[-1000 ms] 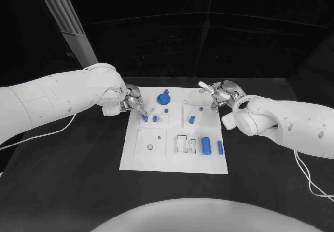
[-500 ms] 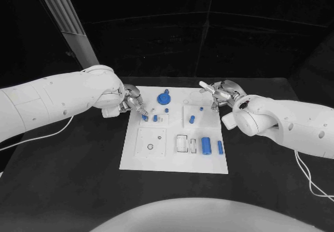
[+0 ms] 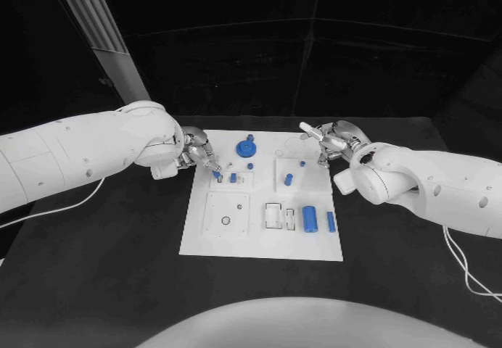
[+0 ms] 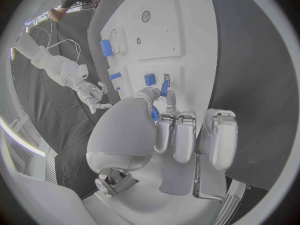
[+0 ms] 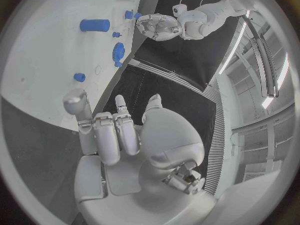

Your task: Assemble the parts on the task board

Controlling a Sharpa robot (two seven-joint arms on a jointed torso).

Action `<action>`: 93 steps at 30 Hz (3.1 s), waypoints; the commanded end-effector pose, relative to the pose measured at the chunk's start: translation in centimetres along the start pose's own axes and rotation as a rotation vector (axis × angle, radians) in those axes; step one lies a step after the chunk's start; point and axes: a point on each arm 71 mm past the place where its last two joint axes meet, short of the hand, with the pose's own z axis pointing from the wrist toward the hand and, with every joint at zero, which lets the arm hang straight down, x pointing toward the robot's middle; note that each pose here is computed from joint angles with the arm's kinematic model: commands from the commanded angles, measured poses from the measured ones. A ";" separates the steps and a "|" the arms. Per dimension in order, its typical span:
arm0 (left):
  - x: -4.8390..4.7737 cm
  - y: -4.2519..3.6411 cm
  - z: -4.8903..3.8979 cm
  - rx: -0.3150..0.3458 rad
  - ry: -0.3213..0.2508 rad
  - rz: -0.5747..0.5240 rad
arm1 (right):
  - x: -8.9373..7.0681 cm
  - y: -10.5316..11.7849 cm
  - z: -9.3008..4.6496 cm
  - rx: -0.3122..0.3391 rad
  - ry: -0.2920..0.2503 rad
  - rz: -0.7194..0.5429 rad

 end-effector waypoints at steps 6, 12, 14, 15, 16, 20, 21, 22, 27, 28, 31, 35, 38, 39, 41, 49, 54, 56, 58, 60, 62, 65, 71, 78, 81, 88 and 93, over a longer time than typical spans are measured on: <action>-0.12 -0.09 -0.50 0.035 -0.077 -0.045 | -0.1 0.1 0.0 -0.010 -0.008 -0.002; 0.13 0.17 -0.85 0.014 -0.108 -0.066 | -0.2 0.1 0.0 -0.010 -0.009 -0.002; 0.20 0.29 -0.93 0.006 -0.116 -0.073 | -0.2 0.1 0.0 -0.011 -0.009 -0.002; 0.23 0.35 -0.97 0.003 -0.121 -0.076 | -0.2 0.1 0.0 -0.011 -0.009 -0.002; 0.26 0.39 -1.00 0.001 -0.125 -0.079 | -0.2 0.1 0.0 -0.011 -0.009 -0.002; 0.46 0.44 -1.20 0.003 -0.144 -0.093 | -0.1 0.1 0.0 -0.011 -0.008 -0.002; 0.51 0.41 -1.24 0.005 -0.150 -0.097 | -0.2 0.1 0.0 -0.011 -0.008 -0.002; 0.55 0.39 -1.29 0.004 -0.157 -0.101 | -0.2 0.1 0.0 -0.011 -0.009 -0.002; 0.78 0.42 -1.43 -0.005 -0.171 -0.113 | -0.2 0.1 0.0 -0.012 -0.009 -0.002; 0.83 0.44 -1.44 -0.006 -0.171 -0.113 | -0.2 0.1 0.0 -0.012 -0.009 -0.002; 1.00 0.52 -1.46 -0.007 -0.168 -0.114 | -0.2 0.1 0.0 -0.012 -0.009 -0.002; 1.17 0.73 -1.38 -0.010 -0.167 -0.118 | -0.2 0.1 0.0 -0.013 -0.010 -0.002; 1.30 0.87 -1.34 -0.012 -0.165 -0.120 | -0.2 0.1 0.0 -0.013 -0.010 -0.002; 1.35 0.89 -1.34 -0.012 -0.164 -0.120 | -0.2 0.1 0.0 -0.013 -0.011 -0.002; 1.42 0.90 -1.34 -0.012 -0.162 -0.119 | -0.2 0.1 0.0 -0.013 -0.011 -0.002; 1.71 0.90 -1.30 -0.015 -0.149 -0.115 | -0.2 0.1 0.0 -0.013 -0.013 -0.002; 1.80 0.92 -1.24 -0.020 -0.141 -0.111 | -0.2 0.1 0.0 -0.014 -0.013 -0.002; 1.84 0.92 -1.22 -0.022 -0.137 -0.110 | -0.2 0.1 0.0 -0.014 -0.012 -0.002; 1.89 0.91 -1.21 -0.023 -0.133 -0.108 | -0.2 0.1 0.0 -0.014 -0.012 -0.002; 1.94 0.91 -1.19 -0.025 -0.130 -0.106 | -0.2 0.1 0.0 -0.014 -0.013 -0.002; 1.96 0.90 -1.17 -0.026 -0.128 -0.105 | -0.2 0.1 0.0 -0.013 -0.013 -0.002; 2.02 0.87 -1.15 -0.027 -0.123 -0.103 | -0.2 0.1 0.0 -0.013 -0.013 -0.002; 2.20 0.71 -1.07 -0.027 -0.111 -0.096 | -0.2 0.1 0.0 -0.014 -0.012 -0.002; 2.26 0.67 -0.97 -0.027 -0.103 -0.091 | -0.2 0.2 0.0 -0.014 -0.011 -0.002; 2.32 0.67 -0.94 -0.029 -0.096 -0.088 | -0.2 0.2 0.0 -0.015 -0.011 -0.002; 2.39 0.65 -0.89 -0.031 -0.089 -0.084 | -0.2 0.2 -0.1 -0.015 -0.012 -0.002; 2.46 0.59 -0.83 -0.033 -0.083 -0.080 | -0.2 0.2 0.0 -0.015 -0.011 -0.002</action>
